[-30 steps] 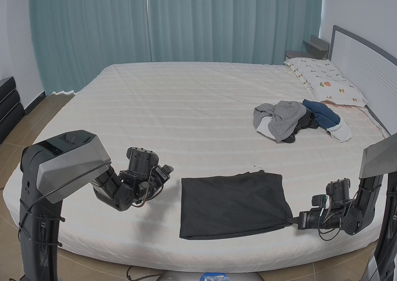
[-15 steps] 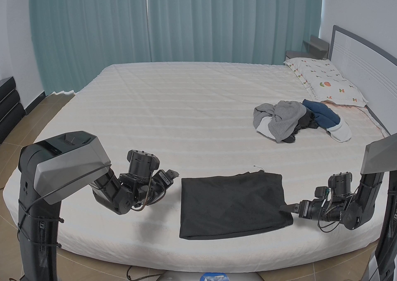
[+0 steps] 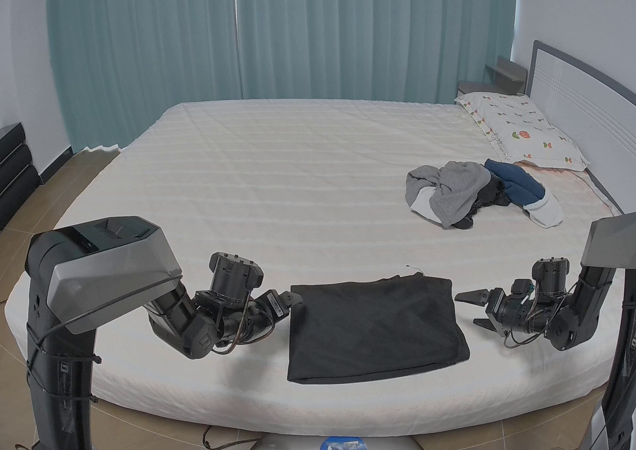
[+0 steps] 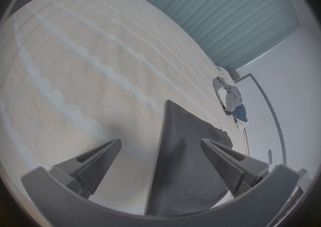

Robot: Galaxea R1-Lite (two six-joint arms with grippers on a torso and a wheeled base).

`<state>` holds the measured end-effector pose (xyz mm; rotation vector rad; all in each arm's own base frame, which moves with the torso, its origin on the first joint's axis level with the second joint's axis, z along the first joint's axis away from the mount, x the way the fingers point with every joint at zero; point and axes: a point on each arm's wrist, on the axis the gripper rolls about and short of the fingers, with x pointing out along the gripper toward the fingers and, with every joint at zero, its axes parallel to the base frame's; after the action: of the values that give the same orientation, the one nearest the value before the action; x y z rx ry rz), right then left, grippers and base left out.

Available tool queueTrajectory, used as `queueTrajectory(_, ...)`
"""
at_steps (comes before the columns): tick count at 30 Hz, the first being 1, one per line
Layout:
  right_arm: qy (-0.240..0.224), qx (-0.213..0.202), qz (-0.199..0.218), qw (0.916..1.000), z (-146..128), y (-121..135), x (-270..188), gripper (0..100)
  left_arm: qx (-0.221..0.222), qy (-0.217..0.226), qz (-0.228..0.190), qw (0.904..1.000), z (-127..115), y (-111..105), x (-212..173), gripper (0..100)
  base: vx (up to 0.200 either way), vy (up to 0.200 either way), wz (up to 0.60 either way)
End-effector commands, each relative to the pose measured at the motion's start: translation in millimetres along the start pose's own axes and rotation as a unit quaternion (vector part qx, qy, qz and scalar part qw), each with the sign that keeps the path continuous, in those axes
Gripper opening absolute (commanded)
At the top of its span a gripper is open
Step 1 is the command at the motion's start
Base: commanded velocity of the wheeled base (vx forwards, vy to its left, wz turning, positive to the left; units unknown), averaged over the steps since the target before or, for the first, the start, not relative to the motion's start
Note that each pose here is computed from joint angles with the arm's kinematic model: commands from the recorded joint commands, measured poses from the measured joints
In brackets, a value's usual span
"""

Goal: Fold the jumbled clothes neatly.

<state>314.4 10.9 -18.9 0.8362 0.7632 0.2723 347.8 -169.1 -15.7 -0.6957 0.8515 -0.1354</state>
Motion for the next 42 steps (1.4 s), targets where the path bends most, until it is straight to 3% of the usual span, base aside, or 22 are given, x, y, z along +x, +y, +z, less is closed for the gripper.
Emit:
queueTrajectory(1, -0.006, 0.025, 0.0, 0.9997, 5, -8, 2, 100, 0.005, 0.002, -0.009, 1.0, -4, -6, 0, 100, -0.2, 0.0, 0.0)
queueTrajectory(6, -0.008, 0.022, 0.008, 0.9997, 4, -8, 4, 100, 0.008, -0.003, -0.014, 0.9999, -4, -10, 3, 100, -0.2, 0.0, 0.0)
queueTrajectory(19, -0.006, 0.021, 0.009, 0.9997, 4, -9, 5, 100, 0.022, -0.006, -0.029, 0.9993, -8, -23, 17, 100, 0.0, 0.0, 0.0)
queueTrajectory(28, -0.005, 0.02, 0.009, 0.9997, 3, -9, 6, 100, 0.048, -0.005, -0.025, 0.9985, -14, -22, 26, 100, 0.0, 0.0, 0.0)
queueTrajectory(42, -0.005, 0.019, 0.008, 0.9998, 3, -9, 6, 100, 0.055, -0.007, -0.026, 0.9981, -21, -27, 34, 100, 0.0, 0.0, 0.0)
